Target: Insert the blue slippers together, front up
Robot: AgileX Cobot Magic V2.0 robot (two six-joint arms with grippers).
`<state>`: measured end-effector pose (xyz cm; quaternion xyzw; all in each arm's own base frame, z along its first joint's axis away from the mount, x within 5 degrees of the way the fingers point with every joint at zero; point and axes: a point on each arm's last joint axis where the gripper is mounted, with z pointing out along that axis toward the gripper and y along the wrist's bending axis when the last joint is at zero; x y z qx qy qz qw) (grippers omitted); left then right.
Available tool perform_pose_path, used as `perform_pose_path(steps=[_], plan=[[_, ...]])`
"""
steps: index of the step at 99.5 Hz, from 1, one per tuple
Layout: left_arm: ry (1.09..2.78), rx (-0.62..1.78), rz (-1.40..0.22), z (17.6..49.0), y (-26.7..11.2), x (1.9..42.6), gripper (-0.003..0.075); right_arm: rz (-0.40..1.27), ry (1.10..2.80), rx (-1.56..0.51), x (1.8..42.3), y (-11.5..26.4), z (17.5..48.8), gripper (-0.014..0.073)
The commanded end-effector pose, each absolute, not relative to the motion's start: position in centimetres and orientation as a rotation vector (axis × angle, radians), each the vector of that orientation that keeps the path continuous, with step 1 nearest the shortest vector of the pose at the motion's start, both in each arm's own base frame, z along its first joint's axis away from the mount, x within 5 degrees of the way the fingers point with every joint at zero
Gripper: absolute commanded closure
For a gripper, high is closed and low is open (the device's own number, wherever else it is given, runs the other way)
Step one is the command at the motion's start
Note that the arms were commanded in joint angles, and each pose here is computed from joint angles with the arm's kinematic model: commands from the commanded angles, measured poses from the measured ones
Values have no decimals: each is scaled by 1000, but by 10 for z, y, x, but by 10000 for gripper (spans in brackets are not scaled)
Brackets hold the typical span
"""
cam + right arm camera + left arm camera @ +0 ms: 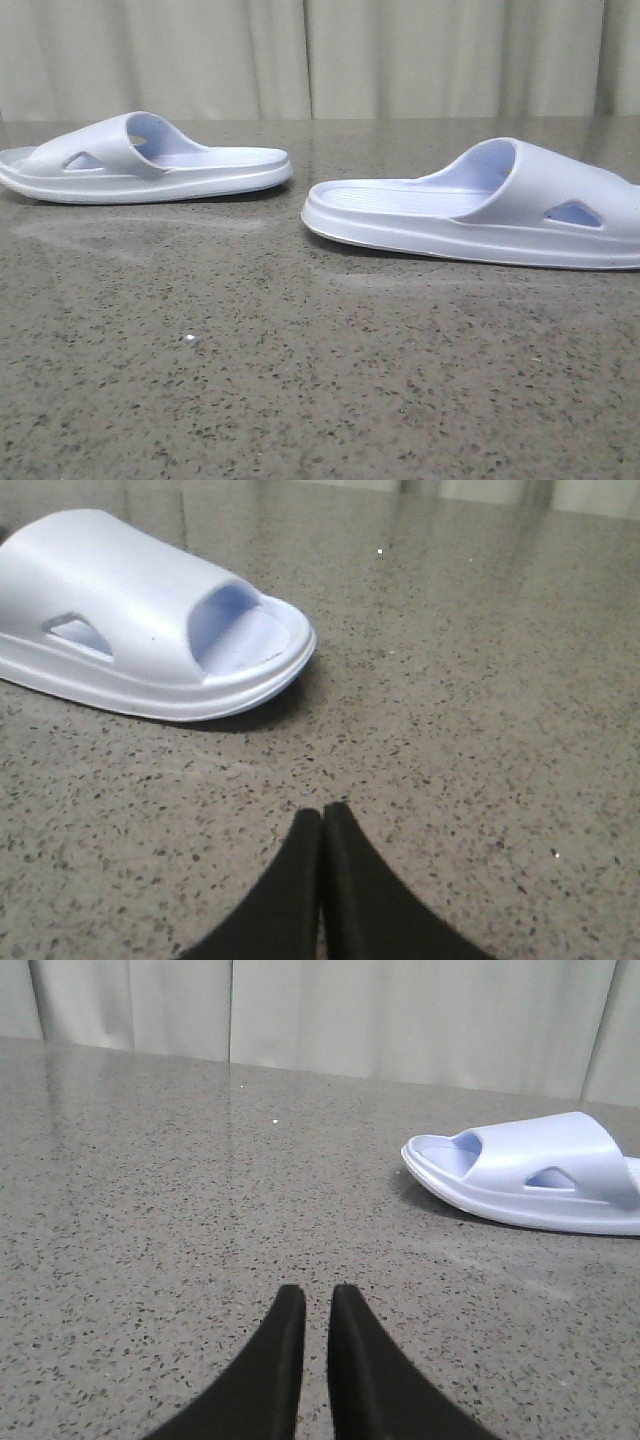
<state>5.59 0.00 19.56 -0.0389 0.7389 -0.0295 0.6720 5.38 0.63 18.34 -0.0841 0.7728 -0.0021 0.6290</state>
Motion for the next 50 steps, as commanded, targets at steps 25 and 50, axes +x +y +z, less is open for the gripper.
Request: perform_pose_path(steps=[25,50], plan=[[1551,-98,-76,203,1,54,705,-28,1601,-172,55,5,193,674],[1532,-111,-90,205,1,54,705,-32,1509,-159,55,5,201,674]])
